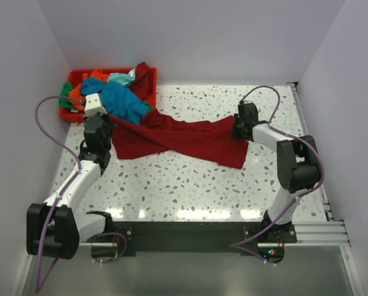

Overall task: Fold and stack the t-shirts
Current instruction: Flatten the tshirt out, then fold the tshirt

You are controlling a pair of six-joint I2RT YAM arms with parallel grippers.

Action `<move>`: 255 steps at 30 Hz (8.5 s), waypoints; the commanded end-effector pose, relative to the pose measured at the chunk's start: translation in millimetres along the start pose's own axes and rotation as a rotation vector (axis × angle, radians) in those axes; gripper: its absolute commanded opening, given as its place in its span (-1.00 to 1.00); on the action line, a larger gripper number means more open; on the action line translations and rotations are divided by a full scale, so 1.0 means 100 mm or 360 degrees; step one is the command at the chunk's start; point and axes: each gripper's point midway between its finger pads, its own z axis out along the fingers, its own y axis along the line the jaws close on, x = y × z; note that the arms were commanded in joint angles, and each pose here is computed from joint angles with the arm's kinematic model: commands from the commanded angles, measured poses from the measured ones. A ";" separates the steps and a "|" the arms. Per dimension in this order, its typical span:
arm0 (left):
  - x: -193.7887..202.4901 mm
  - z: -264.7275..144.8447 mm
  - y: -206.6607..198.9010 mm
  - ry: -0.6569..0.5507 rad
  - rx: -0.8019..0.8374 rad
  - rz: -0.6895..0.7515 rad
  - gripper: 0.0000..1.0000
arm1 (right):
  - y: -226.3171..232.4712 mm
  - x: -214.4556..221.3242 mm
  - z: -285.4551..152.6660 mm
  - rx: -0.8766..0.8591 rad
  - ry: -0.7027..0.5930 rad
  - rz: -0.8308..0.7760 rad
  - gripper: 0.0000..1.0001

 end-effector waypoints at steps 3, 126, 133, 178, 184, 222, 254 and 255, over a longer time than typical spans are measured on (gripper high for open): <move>-0.14 0.03 0.01 -0.0071 -0.0001 -0.0012 -1.00 | 0.04 -0.20 0.07 -0.0027 -0.0075 0.0002 -0.34; -4.69 -3.61 -0.72 -0.2055 0.1355 0.0036 -1.00 | -0.80 -1.79 -6.55 -0.0195 -0.2308 0.0162 -1.00; -4.57 -2.70 -1.09 -0.1823 0.1432 -0.0036 -1.00 | -0.79 -2.21 -5.74 0.0073 -0.2049 0.0187 -1.00; 1.20 0.13 -0.94 0.0580 0.0585 -0.0074 1.00 | 0.61 -0.45 -1.11 -0.0384 -0.0444 0.0087 0.98; 1.48 0.21 -0.97 0.0731 0.0562 -0.0087 1.00 | 0.59 -0.19 -0.66 -0.0290 -0.0247 0.0123 0.98; 1.63 0.89 -1.00 0.0896 0.0554 -0.0087 1.00 | 0.37 -0.59 0.51 -0.0243 0.0015 0.0330 0.98; 1.85 -0.59 -1.00 0.0939 0.0564 -0.0029 1.00 | 0.45 0.39 -0.61 -0.0215 -0.0019 0.0107 0.96; 1.89 -0.56 -1.00 0.0959 0.0552 -0.0015 1.00 | 0.44 0.40 -0.60 -0.0203 -0.0012 0.0101 0.97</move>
